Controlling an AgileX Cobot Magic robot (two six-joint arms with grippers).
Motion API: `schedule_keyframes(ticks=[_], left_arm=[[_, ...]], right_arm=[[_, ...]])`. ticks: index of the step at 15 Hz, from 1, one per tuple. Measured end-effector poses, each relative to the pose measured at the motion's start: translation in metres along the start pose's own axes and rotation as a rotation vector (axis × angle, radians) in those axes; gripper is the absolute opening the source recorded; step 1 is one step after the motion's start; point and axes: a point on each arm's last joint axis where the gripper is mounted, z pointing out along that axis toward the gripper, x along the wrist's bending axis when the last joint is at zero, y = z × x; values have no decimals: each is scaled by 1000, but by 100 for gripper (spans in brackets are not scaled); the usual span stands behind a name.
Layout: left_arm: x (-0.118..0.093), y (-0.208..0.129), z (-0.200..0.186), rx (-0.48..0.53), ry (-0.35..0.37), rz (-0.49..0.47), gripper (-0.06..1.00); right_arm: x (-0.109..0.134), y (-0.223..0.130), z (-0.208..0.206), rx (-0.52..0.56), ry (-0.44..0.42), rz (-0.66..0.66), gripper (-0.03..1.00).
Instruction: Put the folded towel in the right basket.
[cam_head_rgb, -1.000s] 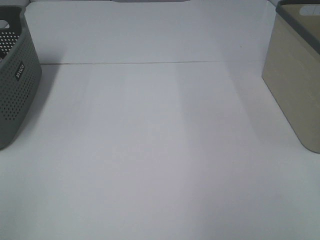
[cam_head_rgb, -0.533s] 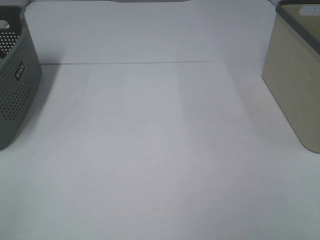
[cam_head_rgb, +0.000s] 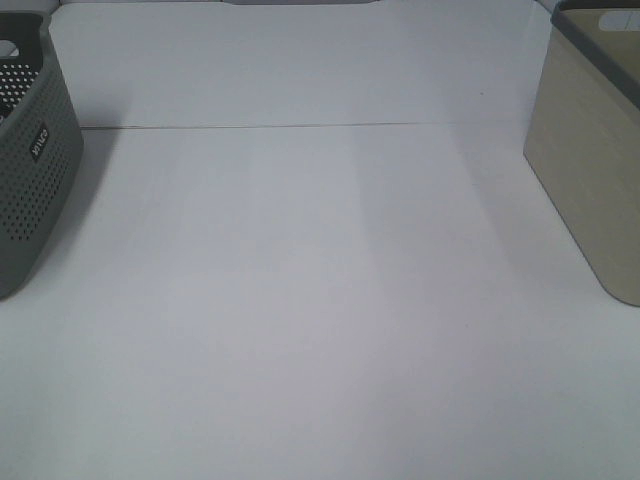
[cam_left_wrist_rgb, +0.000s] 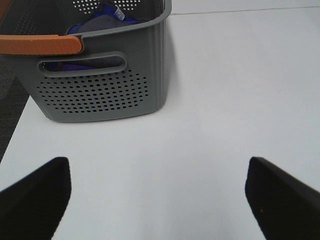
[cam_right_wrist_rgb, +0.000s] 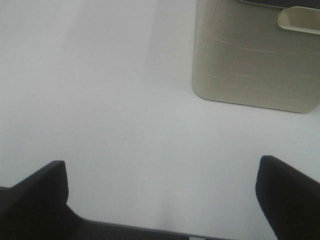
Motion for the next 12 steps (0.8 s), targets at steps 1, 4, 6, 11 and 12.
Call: schedule_keyframes(ticks=[1,4,6,11,12], left_arm=[[0,0,0,0,0,0,88],[0,0,0,0,0,0,88],[0,0,0,0,0,0,88],[0,0,0,0,0,0,88],[0,0,0,0,0,0,88]], right_arm=[[0,-1,2,4,0,5,98],[-2,-2,3,5,-24,35,98],[-3,-2,3,5,-30,47,98],[-2,-2,3,5,-27,59,98],[-2,-2,3,5,-27,59,98]])
